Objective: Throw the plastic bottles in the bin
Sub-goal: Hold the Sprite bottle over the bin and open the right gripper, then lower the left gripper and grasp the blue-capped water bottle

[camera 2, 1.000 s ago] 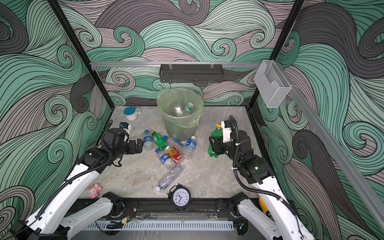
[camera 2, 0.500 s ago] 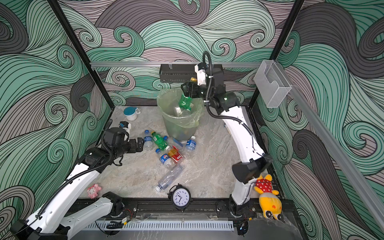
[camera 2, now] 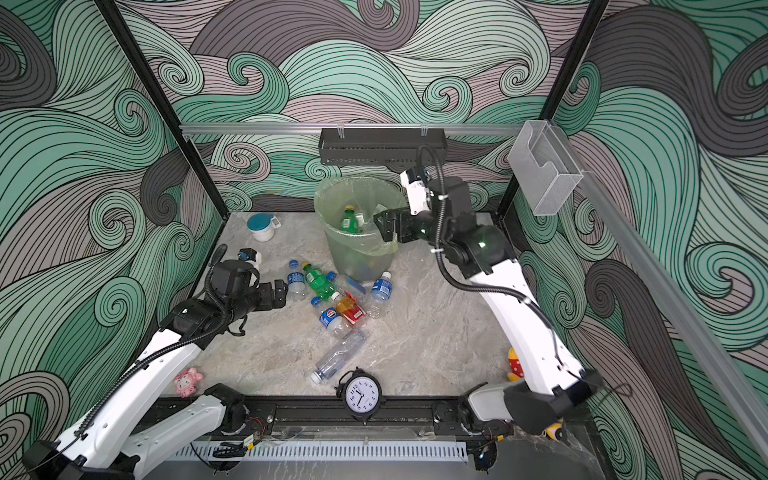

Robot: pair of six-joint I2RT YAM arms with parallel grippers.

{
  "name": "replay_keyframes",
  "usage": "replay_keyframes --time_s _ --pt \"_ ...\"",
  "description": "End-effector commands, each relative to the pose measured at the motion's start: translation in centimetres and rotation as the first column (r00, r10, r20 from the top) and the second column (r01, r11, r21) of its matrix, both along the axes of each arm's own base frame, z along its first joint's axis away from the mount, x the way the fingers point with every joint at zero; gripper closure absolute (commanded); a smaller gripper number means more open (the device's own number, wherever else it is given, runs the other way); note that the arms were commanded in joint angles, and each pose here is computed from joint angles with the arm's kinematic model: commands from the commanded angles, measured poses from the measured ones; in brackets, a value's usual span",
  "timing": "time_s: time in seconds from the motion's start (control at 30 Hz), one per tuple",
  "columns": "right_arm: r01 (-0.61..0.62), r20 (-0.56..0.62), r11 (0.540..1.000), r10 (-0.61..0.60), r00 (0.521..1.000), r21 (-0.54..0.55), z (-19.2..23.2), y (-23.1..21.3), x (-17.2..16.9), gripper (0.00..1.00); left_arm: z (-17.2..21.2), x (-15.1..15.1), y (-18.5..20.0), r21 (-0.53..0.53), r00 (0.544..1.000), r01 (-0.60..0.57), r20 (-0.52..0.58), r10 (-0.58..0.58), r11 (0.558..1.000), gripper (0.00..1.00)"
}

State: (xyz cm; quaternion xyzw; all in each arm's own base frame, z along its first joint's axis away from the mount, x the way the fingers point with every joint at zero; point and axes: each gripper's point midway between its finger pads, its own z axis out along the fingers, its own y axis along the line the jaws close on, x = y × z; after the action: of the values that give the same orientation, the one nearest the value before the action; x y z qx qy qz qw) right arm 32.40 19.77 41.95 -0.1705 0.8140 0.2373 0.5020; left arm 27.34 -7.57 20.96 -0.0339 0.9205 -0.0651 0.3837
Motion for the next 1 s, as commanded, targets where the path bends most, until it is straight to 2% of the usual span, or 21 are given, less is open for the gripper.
replay_keyframes --time_s 0.0,0.1,0.27,0.67,0.8,0.97 --pt "0.060 0.039 0.998 -0.059 0.997 -0.022 -1.6 -1.6 -0.3 0.00 -0.2 1.0 -0.2 -0.019 1.000 -0.022 -0.002 0.022 1.000 0.05" --pt "0.117 0.022 0.993 -0.116 0.993 -0.031 -4.1 -3.4 -1.6 0.00 -0.7 1.7 -0.4 -0.028 0.999 -0.040 -0.011 0.040 0.999 0.06" --pt "0.144 -0.011 0.988 -0.145 0.989 -0.051 -7.0 -5.0 -3.4 0.00 -2.0 3.1 -1.2 -0.023 0.999 -0.021 -0.038 0.020 1.000 0.07" --pt "0.139 -0.042 0.990 -0.140 0.989 -0.036 -8.2 -4.9 -3.9 0.00 -6.8 6.9 -0.4 0.063 0.981 -0.090 -0.166 0.099 0.994 0.13" --pt "0.143 -0.044 0.989 -0.145 0.988 -0.034 -8.5 -5.1 -4.1 0.00 -7.9 7.9 -1.4 0.017 0.978 -0.040 -0.203 0.043 0.999 0.14" --pt "0.147 -0.052 0.989 -0.148 0.988 -0.026 -8.9 -5.2 -4.4 0.00 -10.3 9.0 -0.9 0.034 0.959 -0.044 -0.277 0.052 0.998 0.15"
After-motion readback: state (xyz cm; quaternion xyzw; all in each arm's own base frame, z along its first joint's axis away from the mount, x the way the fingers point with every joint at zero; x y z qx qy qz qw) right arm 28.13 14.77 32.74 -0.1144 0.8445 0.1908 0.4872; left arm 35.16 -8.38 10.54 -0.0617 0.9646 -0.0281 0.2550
